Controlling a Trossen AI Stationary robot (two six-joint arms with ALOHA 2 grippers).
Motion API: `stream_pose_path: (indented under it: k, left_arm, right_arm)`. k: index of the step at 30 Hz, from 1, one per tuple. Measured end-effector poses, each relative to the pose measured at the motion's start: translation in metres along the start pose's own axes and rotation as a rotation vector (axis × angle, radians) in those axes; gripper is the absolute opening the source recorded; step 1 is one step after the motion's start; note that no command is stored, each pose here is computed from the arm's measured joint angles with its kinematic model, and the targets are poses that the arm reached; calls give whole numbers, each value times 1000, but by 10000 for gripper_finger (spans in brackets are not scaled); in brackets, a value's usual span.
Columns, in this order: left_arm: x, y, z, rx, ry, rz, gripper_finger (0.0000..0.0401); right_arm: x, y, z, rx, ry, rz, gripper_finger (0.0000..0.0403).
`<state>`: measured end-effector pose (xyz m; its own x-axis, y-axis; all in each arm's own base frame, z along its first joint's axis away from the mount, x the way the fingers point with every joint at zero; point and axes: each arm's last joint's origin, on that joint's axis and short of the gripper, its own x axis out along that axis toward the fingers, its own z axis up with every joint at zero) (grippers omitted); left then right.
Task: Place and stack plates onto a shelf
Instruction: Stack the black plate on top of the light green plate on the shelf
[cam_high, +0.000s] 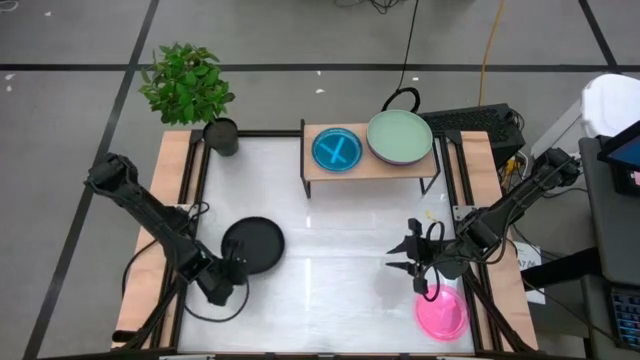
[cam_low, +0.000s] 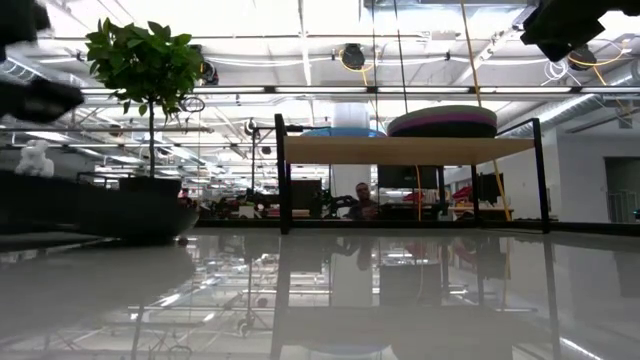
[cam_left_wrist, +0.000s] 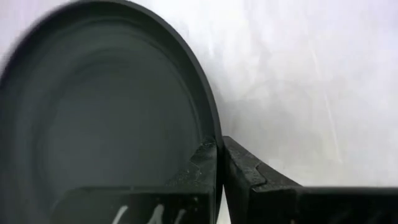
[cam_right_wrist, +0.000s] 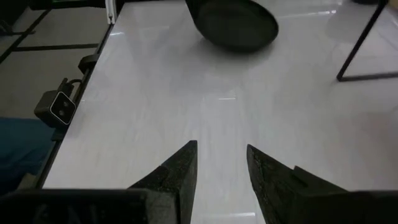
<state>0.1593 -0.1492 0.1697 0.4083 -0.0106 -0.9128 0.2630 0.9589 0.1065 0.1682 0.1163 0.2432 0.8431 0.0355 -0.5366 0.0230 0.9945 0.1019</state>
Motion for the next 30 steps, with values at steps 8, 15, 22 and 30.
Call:
stream_pose_path:
  k: [8,15,22,30]
  left_arm:
    - [-28,-1,37,292,-92,-41,10]
    - [-34,6,56,508,-201,-26,10]
    - [-33,17,74,627,-340,-156,10]
    - [-32,27,82,696,-417,-273,10]
  right_arm:
    - [13,5,10,-116,-85,26,121]
    - [34,11,24,-174,-82,95,121]
    - [52,33,50,-364,-6,98,121]
    - [79,53,63,-531,72,107,121]
